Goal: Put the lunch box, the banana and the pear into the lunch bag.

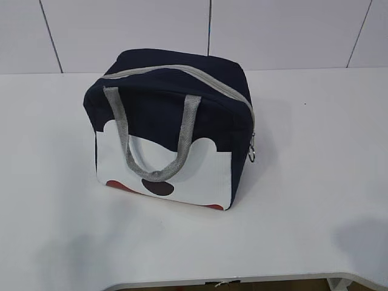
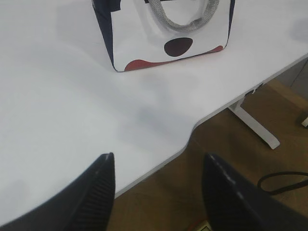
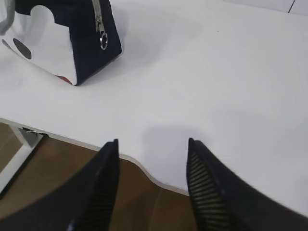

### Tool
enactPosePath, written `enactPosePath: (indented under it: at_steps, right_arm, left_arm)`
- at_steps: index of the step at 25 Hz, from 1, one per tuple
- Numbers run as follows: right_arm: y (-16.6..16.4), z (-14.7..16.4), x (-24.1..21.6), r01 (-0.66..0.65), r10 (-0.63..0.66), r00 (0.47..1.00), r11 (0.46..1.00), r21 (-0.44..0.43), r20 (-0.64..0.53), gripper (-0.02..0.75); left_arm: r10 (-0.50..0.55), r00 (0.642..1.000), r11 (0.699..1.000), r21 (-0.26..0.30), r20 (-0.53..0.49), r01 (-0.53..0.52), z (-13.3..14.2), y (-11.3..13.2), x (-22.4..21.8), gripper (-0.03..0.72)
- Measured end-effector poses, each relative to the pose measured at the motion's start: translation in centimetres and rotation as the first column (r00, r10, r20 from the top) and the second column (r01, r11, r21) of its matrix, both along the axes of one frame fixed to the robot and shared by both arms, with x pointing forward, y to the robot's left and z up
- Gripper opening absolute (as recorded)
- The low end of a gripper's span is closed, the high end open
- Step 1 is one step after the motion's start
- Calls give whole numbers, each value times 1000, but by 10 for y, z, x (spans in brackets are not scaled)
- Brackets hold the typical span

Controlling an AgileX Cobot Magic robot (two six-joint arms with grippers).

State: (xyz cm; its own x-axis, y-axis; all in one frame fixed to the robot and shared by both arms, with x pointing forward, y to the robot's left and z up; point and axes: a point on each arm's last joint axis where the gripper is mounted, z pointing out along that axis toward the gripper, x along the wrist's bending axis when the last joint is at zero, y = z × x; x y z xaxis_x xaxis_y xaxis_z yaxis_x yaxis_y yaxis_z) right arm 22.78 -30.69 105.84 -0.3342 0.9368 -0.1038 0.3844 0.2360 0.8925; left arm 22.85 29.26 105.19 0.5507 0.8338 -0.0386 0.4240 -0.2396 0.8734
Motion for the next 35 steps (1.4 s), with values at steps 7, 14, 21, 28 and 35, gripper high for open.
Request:
enactPosePath:
  at_steps: [7, 14, 21, 28, 35]
  right_arm:
    - [-2, -11, 2, 14, -17, 998, 999, -52, -58, 389]
    - [-2, -12, 2, 14, -17, 998, 998, -53, -60, 389]
    - [-3, -12, 3, 23, -27, 998, 998, -66, -56, 389]
    - [-3, -12, 3, 25, -28, 998, 997, -67, -55, 389]
    - [-3, -12, 3, 25, -28, 998, 997, -67, -55, 389]
  left_arm:
    - [0, 1000, 1000, 2, -3, 0, -1, 0, 0, 420]
    - [1, 1000, 1000, 4, -2, -1, -1, 0, 0, 419]
    - [3, 1000, 1000, 7, -1, -3, -1, 0, 0, 412]
    - [3, 1000, 1000, 7, -1, -3, -1, 0, 0, 399]
    - [3, 1000, 1000, 7, -1, -3, -1, 0, 0, 384]
